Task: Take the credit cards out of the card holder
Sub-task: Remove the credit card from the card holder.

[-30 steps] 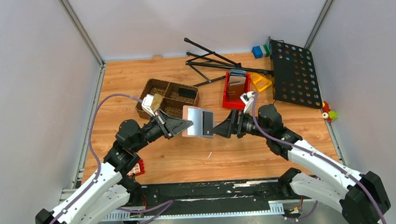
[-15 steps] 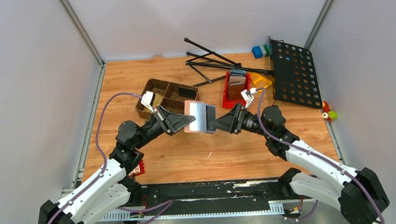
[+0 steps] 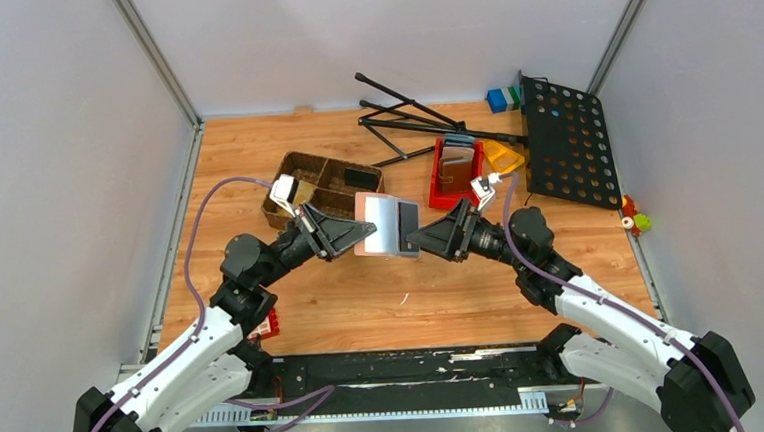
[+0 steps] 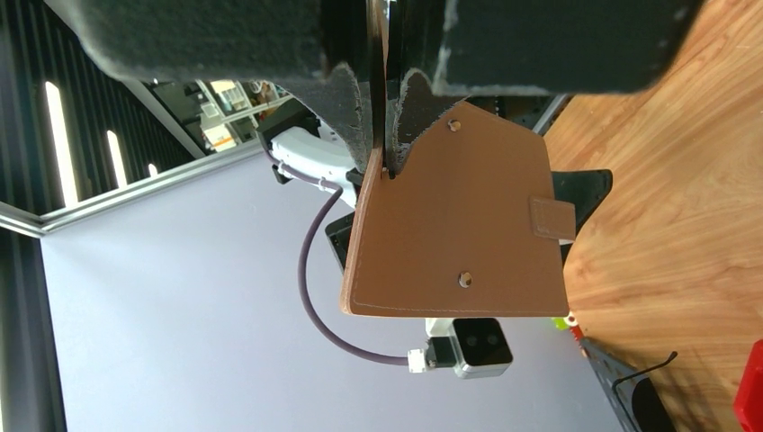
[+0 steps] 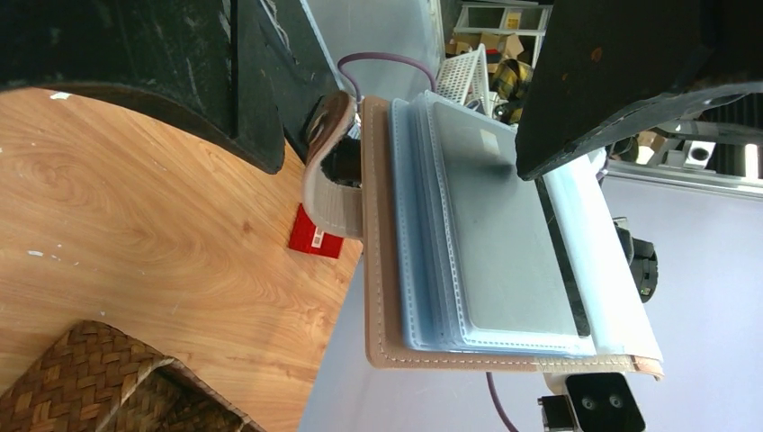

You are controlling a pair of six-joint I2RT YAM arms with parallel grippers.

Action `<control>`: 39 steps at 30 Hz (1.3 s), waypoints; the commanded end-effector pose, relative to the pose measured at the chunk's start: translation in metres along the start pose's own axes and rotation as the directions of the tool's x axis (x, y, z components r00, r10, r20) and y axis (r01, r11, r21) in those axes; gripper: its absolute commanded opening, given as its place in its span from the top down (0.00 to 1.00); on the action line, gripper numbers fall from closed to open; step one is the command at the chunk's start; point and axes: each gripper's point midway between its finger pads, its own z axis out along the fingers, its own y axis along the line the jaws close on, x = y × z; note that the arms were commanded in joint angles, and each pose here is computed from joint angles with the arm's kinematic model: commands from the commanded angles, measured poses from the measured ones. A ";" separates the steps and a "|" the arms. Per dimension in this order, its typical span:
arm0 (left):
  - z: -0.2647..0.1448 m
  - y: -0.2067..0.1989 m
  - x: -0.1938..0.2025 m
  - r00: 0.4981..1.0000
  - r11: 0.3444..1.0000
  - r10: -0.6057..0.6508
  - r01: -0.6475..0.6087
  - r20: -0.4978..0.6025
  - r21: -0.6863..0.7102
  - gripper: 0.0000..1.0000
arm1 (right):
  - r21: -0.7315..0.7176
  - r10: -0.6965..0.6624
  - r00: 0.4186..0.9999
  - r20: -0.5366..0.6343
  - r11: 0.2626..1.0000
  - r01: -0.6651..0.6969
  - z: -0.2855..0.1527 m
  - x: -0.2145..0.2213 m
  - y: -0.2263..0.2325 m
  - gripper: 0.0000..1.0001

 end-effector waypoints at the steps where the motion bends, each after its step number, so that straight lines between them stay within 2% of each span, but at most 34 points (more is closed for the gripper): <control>1: -0.003 -0.051 -0.011 0.998 0.990 0.048 -0.052 0.032 0.134 1.00 | -0.120 0.018 0.999 0.036 0.993 -0.013 -0.003 -0.008 0.029 0.00; 11: -0.005 -0.067 -0.014 0.999 0.981 0.029 -0.036 0.041 0.190 1.00 | -0.312 0.059 0.998 -0.018 0.948 -0.061 -0.009 -0.007 0.080 0.00; 13: -0.005 -0.064 -0.014 0.999 0.981 0.023 -0.031 0.045 0.189 1.00 | -0.349 0.061 0.998 -0.030 0.935 -0.068 -0.013 -0.007 0.092 0.03; 22: -0.005 -0.042 -0.012 0.997 0.993 0.055 -0.059 0.046 0.100 1.00 | -0.341 0.064 0.998 0.015 0.938 -0.055 -0.024 -0.010 0.098 0.46; 26: -0.005 -0.039 -0.010 0.998 0.995 0.058 -0.061 0.039 0.085 1.00 | -0.314 0.045 0.998 0.046 0.949 -0.029 -0.027 -0.013 0.097 0.59; 31: -0.006 -0.036 -0.007 0.998 0.995 0.058 -0.060 0.025 0.081 1.00 | -0.304 0.023 1.000 0.019 0.953 -0.016 -0.025 -0.010 0.098 0.70; 35: -0.008 -0.031 -0.005 0.998 0.996 0.065 -0.066 0.023 0.064 1.00 | -0.272 0.011 1.000 0.009 0.962 -0.008 -0.022 -0.007 0.088 0.86; 37: -0.009 -0.026 -0.004 0.997 0.996 0.082 -0.082 0.016 0.037 1.00 | -0.251 -0.002 1.000 0.012 0.968 0.005 -0.021 -0.007 0.084 0.96; 39: -0.011 -0.014 -0.003 0.993 0.993 0.117 -0.116 0.003 -0.029 1.00 | -0.214 -0.013 1.000 0.012 0.977 0.015 -0.021 -0.005 0.077 0.99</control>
